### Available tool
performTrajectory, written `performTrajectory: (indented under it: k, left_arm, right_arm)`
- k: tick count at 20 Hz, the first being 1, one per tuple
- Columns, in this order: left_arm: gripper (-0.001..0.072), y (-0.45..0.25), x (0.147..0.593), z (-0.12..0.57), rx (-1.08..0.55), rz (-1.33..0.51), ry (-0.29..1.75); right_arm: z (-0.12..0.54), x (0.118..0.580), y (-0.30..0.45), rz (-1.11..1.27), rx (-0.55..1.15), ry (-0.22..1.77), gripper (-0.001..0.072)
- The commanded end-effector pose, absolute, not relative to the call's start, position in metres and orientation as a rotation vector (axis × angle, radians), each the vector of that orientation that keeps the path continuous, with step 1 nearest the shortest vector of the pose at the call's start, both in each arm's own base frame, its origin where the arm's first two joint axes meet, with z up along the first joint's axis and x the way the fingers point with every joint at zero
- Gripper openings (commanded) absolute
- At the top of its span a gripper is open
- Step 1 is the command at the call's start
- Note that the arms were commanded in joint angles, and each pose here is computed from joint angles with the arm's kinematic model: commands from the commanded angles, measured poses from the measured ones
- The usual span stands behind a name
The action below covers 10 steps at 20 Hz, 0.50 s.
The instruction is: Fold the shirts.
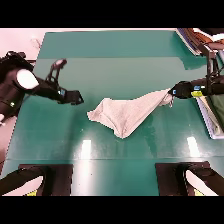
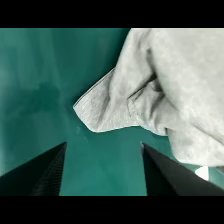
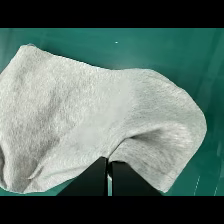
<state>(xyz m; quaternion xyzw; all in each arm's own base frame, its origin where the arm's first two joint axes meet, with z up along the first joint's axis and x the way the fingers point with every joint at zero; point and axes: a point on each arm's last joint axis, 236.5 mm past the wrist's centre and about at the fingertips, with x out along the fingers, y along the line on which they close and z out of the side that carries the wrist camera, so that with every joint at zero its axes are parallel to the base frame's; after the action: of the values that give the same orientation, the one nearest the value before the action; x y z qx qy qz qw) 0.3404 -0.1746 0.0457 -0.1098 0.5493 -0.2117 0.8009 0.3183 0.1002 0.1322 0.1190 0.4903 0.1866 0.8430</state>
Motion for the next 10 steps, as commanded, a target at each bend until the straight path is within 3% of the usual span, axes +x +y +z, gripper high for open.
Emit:
performTrajectory:
  k: [1,7,10]
  left_arm:
    - [0.0548,-0.175,0.335,-0.005,-0.410,-0.395,1.179]
    - [0.0548,-0.207,0.323,-0.033,-0.370,-0.433,1.155]
    - [0.0549,-0.225,0.311,-0.062,-0.366,-0.446,1.246]
  right_arm:
    - [0.133,0.320,0.101,0.393,0.254,1.027,0.0016]
    - [0.134,0.320,0.102,0.398,0.259,1.027,0.0016]
    - [0.133,0.317,0.102,0.402,0.258,1.039,0.0016]
